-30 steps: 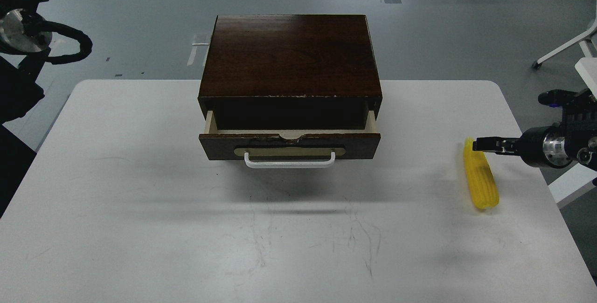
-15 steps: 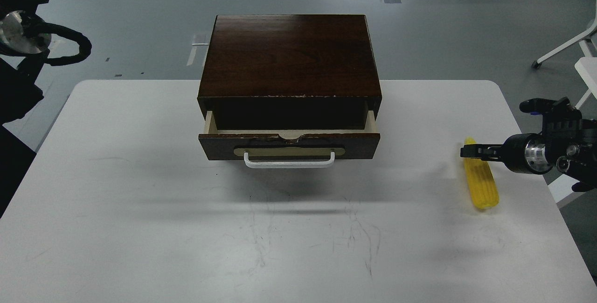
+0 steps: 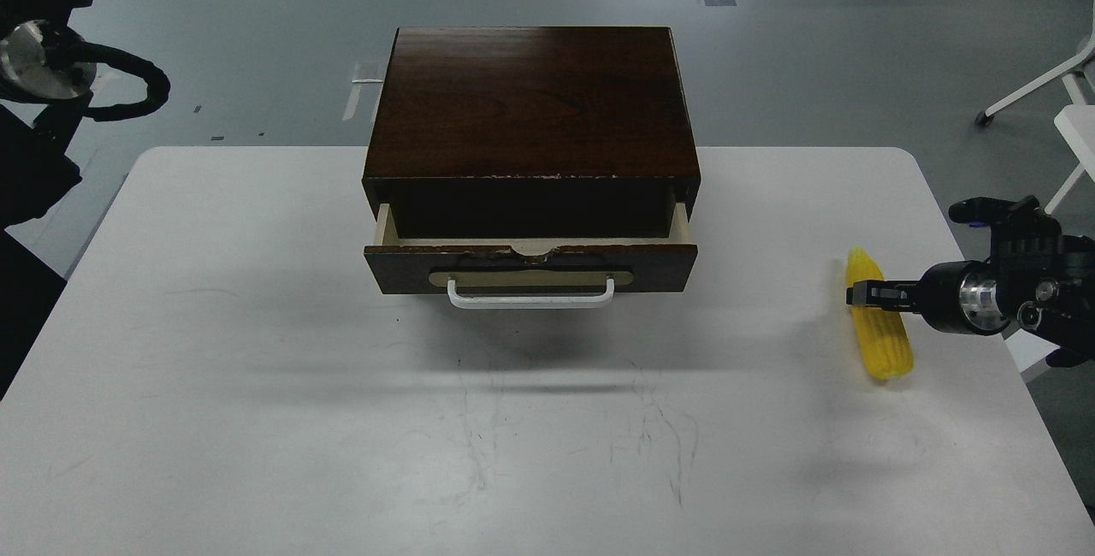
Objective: Put corn in drawer with both arms
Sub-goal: 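Lift the corn cob with the right gripper and carry it over the box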
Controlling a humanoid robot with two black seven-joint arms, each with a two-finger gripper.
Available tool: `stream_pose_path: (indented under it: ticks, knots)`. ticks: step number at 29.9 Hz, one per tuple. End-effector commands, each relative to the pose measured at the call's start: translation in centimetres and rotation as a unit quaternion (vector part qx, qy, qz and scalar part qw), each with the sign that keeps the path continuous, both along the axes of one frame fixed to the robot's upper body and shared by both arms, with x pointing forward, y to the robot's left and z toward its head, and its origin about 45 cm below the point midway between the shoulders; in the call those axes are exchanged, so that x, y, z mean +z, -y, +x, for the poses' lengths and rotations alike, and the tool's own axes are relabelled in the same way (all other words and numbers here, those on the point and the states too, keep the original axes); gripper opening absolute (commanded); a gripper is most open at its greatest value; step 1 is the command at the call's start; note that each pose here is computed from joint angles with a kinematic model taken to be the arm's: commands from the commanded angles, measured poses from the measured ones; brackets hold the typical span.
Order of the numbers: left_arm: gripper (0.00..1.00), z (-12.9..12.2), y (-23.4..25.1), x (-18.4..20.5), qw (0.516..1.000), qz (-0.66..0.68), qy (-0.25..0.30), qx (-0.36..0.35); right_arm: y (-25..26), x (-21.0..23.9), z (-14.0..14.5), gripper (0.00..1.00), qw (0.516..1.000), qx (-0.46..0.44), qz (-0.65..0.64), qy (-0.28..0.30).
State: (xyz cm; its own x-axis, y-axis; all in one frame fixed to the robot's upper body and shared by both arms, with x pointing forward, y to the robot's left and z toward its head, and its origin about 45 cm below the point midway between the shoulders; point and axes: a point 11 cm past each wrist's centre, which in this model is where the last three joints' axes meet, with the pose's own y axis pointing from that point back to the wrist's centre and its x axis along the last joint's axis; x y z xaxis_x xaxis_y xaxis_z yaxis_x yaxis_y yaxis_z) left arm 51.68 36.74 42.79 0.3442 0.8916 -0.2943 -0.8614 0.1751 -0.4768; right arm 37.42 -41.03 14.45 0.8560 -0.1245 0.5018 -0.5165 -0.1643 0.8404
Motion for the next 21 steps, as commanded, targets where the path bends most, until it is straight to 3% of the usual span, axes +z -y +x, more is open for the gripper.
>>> stream_pose_path:
  ticks: [1,7,11,13,17,21]
  knots:
    - [0.98,0.0,0.0,0.0,1.0,0.001,0.0,0.0,-0.6,1.0,0.7,0.0,1.0,0.005,0.007,0.011]
    - [0.98,0.0,-0.2,0.1,1.0,0.001,0.001,0.001,-3.2,9.8,5.1,0.0,0.994,0.045,0.023,0.097]
    - [0.98,0.0,0.0,0.2,1.0,0.003,0.002,-0.001,-8.5,18.1,7.9,0.0,0.977,0.114,0.035,0.174]
    - [0.98,0.0,0.1,0.2,1.0,0.003,0.002,-0.002,-10.2,20.4,8.3,0.0,0.97,0.141,0.03,0.194]
    - [0.98,0.0,0.2,0.3,1.0,0.004,0.003,-0.003,-17.8,26.5,8.6,0.0,0.924,0.28,-0.038,0.258]
    - [0.98,0.0,0.1,0.3,1.0,0.005,0.0,-0.003,-22.3,28.4,7.3,0.0,0.888,0.359,-0.068,0.28]
